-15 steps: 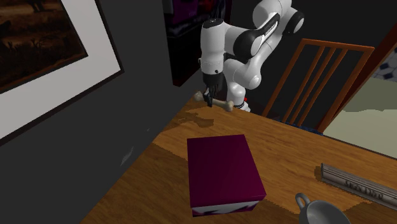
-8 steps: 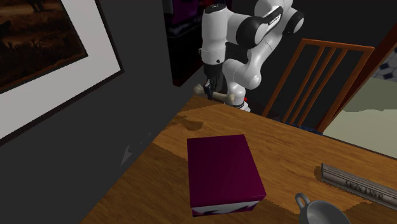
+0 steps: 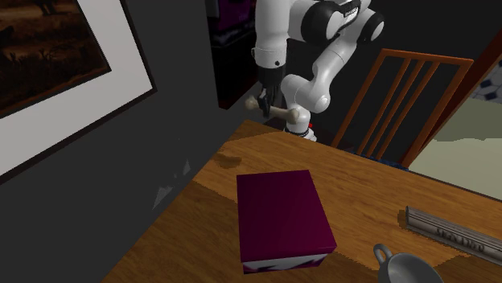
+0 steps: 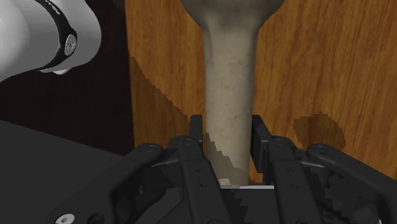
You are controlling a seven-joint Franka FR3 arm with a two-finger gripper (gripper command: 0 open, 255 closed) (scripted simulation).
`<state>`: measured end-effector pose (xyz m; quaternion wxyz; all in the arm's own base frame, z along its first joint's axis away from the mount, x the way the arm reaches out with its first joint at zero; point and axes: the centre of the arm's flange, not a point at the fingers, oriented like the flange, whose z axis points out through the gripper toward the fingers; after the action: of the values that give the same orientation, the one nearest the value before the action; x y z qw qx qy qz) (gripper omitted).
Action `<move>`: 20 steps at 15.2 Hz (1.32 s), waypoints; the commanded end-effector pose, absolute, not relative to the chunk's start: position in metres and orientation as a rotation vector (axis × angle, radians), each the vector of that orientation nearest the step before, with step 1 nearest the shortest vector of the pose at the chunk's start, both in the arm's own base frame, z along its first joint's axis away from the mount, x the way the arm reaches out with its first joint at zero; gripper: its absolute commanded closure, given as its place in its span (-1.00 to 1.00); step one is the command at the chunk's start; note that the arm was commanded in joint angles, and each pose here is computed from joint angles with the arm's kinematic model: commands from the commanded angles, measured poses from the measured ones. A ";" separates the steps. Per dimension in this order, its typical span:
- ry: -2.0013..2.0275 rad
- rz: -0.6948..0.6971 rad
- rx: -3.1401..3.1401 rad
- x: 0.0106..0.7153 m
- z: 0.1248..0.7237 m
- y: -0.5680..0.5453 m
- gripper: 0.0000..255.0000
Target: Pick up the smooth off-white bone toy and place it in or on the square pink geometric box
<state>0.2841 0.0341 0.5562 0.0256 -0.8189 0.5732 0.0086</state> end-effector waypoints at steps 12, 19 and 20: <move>1.772 0.026 -2.532 0.284 0.626 0.034 1.00; 1.772 0.026 -2.532 0.302 0.649 0.053 1.00; 1.772 0.026 -2.532 0.311 0.649 0.063 1.00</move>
<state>0.3030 0.0538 0.6485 0.0251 -0.8190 0.5732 0.0084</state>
